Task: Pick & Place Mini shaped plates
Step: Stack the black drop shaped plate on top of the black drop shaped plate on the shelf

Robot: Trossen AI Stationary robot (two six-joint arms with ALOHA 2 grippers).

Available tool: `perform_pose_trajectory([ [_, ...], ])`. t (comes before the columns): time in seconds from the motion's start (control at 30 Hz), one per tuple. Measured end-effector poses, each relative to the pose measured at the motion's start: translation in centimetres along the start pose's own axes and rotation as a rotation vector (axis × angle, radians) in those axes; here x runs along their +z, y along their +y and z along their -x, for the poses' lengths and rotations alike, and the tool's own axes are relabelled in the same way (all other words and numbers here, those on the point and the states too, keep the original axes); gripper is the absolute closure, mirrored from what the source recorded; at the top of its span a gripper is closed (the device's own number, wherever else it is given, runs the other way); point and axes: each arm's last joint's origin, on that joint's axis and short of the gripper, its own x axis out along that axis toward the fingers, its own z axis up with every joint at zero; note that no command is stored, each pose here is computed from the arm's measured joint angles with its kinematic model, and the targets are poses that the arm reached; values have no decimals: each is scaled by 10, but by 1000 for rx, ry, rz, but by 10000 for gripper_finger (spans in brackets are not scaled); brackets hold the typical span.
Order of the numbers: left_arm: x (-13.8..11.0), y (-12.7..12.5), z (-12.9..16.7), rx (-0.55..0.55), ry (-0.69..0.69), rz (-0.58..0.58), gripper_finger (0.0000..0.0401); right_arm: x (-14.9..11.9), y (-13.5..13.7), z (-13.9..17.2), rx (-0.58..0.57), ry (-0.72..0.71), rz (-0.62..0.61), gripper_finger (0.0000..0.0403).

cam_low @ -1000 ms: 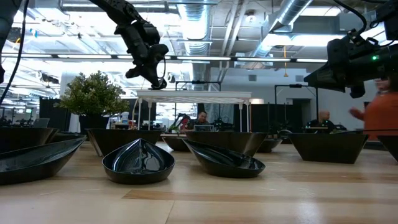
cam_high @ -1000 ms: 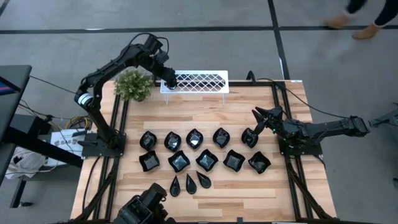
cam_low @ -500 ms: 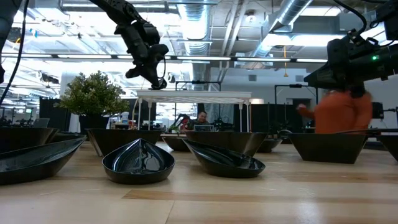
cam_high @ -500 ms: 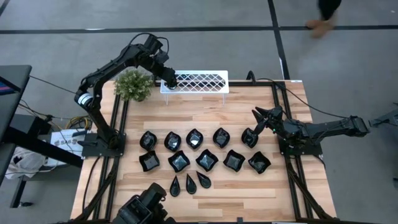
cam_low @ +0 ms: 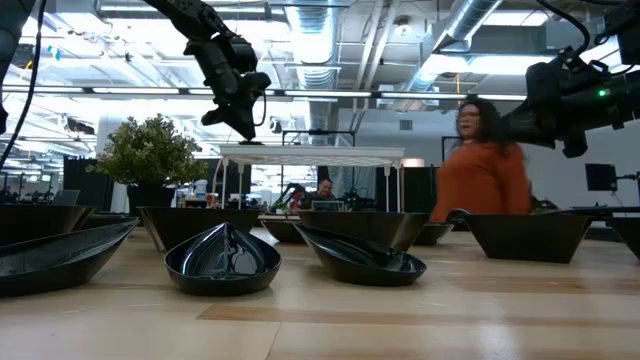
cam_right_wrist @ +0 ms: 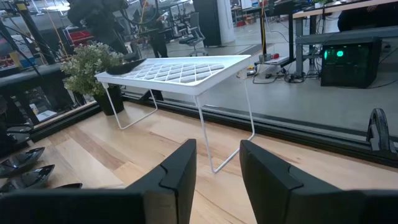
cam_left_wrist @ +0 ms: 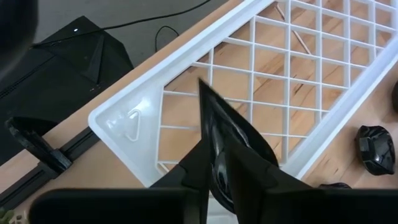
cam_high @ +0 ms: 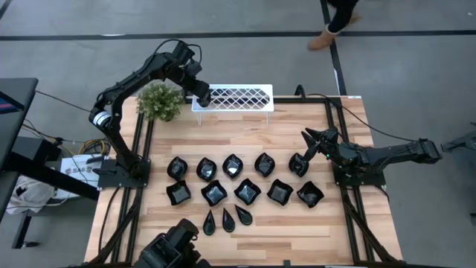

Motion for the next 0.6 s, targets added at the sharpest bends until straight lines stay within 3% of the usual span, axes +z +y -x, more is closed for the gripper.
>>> perform_pose_trajectory([
  [0.37,0,-1,3,2,-7,12,351,0,0,0,0,0,0,284],
  [0.6,-11,-13,42,-2,-57,37,352,0,0,0,2,1,-39,284],
])
